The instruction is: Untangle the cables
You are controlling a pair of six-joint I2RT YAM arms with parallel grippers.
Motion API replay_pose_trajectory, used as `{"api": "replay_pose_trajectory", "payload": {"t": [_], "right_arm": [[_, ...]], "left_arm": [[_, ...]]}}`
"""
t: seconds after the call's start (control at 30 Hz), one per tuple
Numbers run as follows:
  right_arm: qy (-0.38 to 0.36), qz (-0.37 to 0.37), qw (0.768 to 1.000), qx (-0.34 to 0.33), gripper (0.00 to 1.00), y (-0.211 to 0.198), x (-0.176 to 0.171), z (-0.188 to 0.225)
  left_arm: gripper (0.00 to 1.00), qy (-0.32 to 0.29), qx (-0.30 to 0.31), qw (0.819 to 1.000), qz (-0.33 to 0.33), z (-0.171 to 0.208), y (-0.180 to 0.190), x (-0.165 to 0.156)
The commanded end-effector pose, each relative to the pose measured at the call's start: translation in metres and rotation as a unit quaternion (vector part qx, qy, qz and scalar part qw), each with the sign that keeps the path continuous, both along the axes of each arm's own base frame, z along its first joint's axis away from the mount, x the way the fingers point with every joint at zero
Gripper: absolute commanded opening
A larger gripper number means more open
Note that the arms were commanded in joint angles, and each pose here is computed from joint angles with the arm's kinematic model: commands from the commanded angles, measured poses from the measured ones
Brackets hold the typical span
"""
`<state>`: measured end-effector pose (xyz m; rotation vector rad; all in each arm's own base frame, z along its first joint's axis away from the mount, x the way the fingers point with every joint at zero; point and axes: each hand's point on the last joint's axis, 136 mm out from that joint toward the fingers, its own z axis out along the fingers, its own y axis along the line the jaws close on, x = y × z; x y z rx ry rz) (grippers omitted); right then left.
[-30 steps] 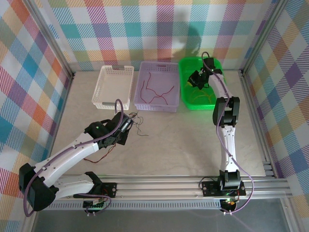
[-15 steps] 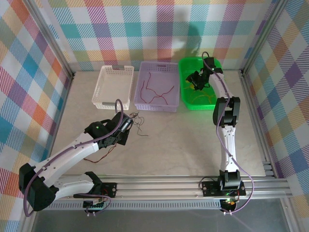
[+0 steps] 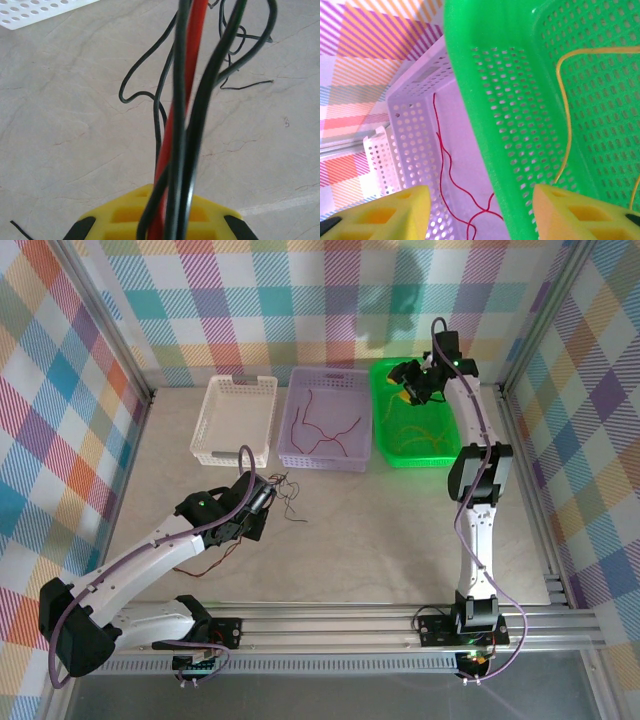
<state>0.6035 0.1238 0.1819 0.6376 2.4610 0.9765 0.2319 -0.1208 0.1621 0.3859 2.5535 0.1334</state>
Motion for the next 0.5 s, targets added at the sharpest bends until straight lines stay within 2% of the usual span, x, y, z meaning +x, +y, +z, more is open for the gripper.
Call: {"api": "replay_pose_trajectory", "payload": {"t": [0.0,0.1,0.27,0.47], "right_arm": [[0.001,0.021,1.0,0.005,0.57,0.004,-0.014,0.017],[-0.014,0.034,0.999,0.011,0.57,0.008,-0.021,0.035],[-0.077,0.077,0.994,0.009,0.59,0.026,-0.044,0.09],[-0.165,0.199,0.965,0.043,0.61,0.081,-0.117,0.146]], "left_arm": [[0.0,0.001,-0.003,1.0,0.0,-0.002,0.002,0.0],[0.0,-0.001,-0.004,1.0,-0.001,-0.001,0.002,0.0],[0.0,-0.009,-0.016,1.0,-0.004,0.005,0.002,-0.003],[0.0,-0.034,-0.127,0.991,-0.034,0.038,-0.023,-0.011]]}}
